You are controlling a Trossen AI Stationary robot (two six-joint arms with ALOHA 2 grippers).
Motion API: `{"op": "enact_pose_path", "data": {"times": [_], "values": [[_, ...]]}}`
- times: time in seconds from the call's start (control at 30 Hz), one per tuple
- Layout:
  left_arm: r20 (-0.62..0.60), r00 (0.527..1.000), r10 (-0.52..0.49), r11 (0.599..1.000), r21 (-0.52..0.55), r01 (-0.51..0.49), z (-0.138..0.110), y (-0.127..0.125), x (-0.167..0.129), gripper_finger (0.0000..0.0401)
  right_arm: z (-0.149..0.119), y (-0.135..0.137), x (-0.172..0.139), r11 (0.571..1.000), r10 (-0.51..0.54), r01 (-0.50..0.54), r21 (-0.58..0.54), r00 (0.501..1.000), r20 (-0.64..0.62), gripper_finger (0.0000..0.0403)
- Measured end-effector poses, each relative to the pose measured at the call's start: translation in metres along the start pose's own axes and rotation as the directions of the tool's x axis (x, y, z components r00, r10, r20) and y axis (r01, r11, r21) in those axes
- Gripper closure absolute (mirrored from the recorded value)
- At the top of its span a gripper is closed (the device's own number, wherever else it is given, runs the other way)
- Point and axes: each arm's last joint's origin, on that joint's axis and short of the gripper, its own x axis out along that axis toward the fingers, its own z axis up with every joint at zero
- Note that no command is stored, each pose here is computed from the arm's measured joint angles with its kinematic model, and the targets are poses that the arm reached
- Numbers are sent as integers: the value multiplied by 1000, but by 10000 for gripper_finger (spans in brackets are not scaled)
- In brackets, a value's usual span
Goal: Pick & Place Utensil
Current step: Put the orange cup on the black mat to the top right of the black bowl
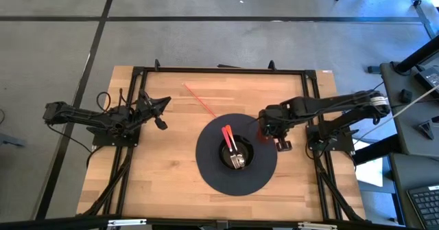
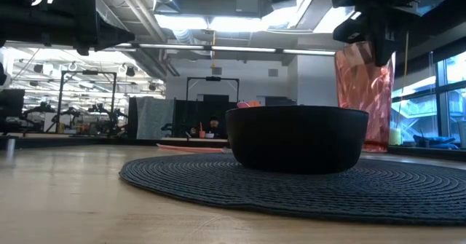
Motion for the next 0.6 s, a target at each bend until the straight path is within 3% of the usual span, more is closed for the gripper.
{"op": "enact_pose_path", "data": {"times": [0.6], "values": [[0,1000,0,1000,0,0,0,0,0,395,16,-2,25,1000,3,-4,-3,998,-61,388]]}}
